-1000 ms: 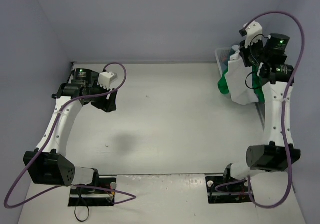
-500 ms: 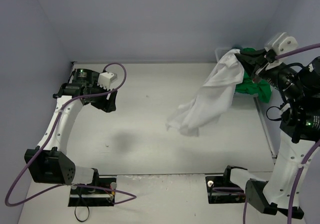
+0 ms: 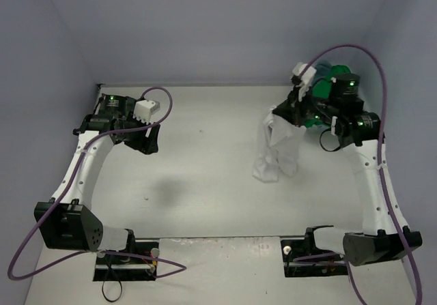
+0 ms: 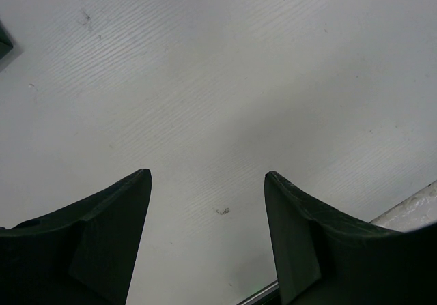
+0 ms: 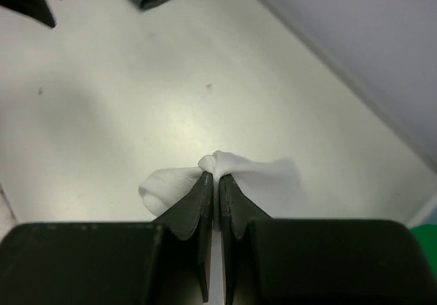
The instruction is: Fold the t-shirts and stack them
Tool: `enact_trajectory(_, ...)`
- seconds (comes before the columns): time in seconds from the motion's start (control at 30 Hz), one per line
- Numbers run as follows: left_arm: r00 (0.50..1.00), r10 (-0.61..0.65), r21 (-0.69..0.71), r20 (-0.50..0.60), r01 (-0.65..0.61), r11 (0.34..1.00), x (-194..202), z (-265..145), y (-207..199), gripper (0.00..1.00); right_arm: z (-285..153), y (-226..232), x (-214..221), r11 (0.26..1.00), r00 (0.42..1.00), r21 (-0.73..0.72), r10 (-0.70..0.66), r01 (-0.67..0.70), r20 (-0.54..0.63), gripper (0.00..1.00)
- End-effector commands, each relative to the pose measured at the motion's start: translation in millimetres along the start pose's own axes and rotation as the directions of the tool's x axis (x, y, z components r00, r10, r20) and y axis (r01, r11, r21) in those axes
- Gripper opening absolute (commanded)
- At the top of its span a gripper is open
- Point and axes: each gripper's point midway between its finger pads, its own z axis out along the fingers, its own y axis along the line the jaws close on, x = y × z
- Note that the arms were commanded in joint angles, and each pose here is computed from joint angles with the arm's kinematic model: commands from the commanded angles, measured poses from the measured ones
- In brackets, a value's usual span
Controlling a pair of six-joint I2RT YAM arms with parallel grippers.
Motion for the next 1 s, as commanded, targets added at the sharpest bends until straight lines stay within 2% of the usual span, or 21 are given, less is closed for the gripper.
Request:
enact_trajectory(0.0,0.998,0.009,-0.004,0.059,-0.009,1.000,-14.6,-7.0,0.5,0.62,16.3,24.5,-13.4,0.994,0.995,-0.028,-0.102,0.102,0.024,0.00)
enact_trajectory(0.17,0.998,0.006,-0.002,0.055,-0.006,1.000,-15.3,-6.6,1.2,0.62,69.8,118.8,32.8,0.966,0.976,-0.206,-0.180,0.153,-0.119,0.00)
enact_trajectory(0.2,0.999,0.006,-0.003,0.054,-0.006,1.000,-14.5,-6.8,1.1,0.62,71.3,124.4,33.1,0.961,0.977,-0.230,-0.181,0.151,-0.115,0.00)
enact_trajectory(0.43,0.999,0.003,-0.013,0.051,-0.002,1.000,-11.4,-6.8,2.2,0.62,56.5,127.5,-11.3,0.956,0.985,-0.244,-0.170,0.162,-0.013,0.00)
enact_trajectory(0.6,0.999,0.001,-0.015,0.044,0.000,1.000,-10.1,-6.1,3.0,0.62,57.6,116.0,-4.7,0.960,0.976,-0.191,-0.213,0.203,-0.033,0.00)
enact_trajectory(0.7,0.999,-0.004,-0.014,0.032,0.005,1.000,-9.4,-2.8,4.7,0.62,72.7,108.1,29.4,0.961,0.966,-0.185,-0.230,0.206,-0.118,0.00)
enact_trajectory(0.87,1.000,-0.010,-0.015,0.017,0.010,1.000,-7.6,0.6,6.7,0.62,107.1,98.9,117.8,0.961,0.921,-0.215,-0.238,0.176,-0.308,0.00)
enact_trajectory(0.97,1.000,-0.011,-0.011,0.012,0.011,1.000,-7.4,3.7,7.8,0.62,123.6,65.1,150.0,0.975,0.900,-0.123,-0.217,0.184,-0.377,0.00)
